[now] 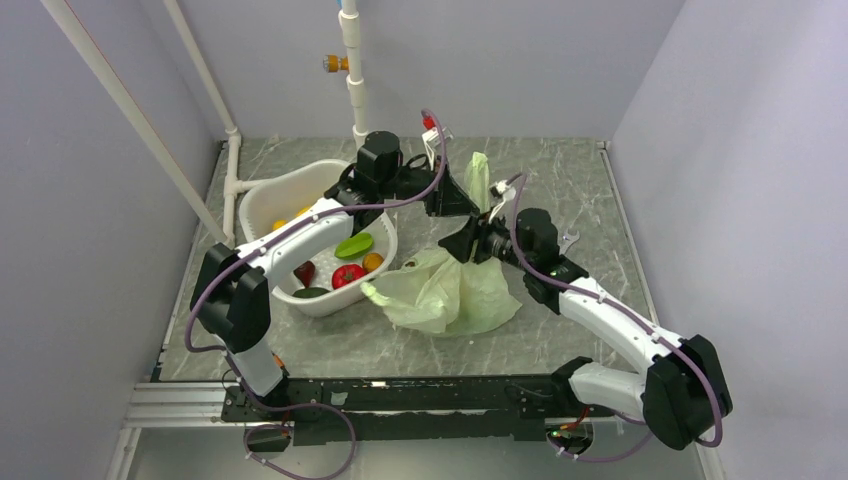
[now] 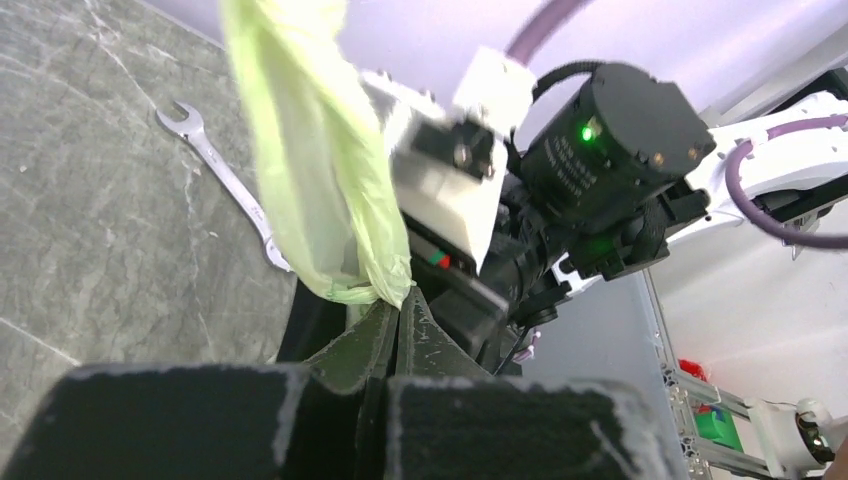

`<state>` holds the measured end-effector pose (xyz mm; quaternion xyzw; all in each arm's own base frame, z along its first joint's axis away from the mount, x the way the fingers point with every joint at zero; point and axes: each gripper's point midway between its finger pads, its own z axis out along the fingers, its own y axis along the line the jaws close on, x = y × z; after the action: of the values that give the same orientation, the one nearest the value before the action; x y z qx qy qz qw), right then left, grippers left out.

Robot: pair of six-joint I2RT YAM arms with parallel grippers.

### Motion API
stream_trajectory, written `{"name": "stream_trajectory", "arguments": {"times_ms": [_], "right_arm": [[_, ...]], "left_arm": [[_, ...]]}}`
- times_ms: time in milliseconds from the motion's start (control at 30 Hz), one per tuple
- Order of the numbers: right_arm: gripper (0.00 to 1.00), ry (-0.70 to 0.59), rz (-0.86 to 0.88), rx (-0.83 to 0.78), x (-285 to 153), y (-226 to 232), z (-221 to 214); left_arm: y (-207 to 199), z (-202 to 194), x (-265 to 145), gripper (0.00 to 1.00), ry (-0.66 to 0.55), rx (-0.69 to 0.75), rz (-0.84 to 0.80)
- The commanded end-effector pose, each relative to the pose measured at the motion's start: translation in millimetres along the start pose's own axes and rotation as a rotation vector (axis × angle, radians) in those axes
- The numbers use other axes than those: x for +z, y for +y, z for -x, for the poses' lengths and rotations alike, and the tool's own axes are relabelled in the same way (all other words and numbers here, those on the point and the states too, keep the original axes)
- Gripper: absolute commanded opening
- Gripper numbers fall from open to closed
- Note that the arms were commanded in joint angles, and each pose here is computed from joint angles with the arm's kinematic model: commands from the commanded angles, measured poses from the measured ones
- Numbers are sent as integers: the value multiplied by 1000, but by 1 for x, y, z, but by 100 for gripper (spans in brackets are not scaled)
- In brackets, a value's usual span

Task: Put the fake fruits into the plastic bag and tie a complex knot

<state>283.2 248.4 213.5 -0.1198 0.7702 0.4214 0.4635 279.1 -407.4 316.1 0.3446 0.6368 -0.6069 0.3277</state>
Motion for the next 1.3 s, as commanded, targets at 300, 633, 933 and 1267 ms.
{"name": "stream_trajectory", "arguments": {"times_ms": [300, 633, 933, 1267], "right_arm": [[0, 125, -56, -174, -7, -31, -61], [0, 83, -72, -200, -10, -23, -37], [0, 79, -87, -180, -13, -23, -36], [0, 81, -114, -166, -10, -28, -34]], "left_arm": [[-31, 40, -38, 16, -33, 252, 19], [-100, 5, -140, 99, 282, 688, 83], [-61, -64, -155, 99, 250, 416, 365], [-65, -87, -93, 99, 40, 413, 434]]}}
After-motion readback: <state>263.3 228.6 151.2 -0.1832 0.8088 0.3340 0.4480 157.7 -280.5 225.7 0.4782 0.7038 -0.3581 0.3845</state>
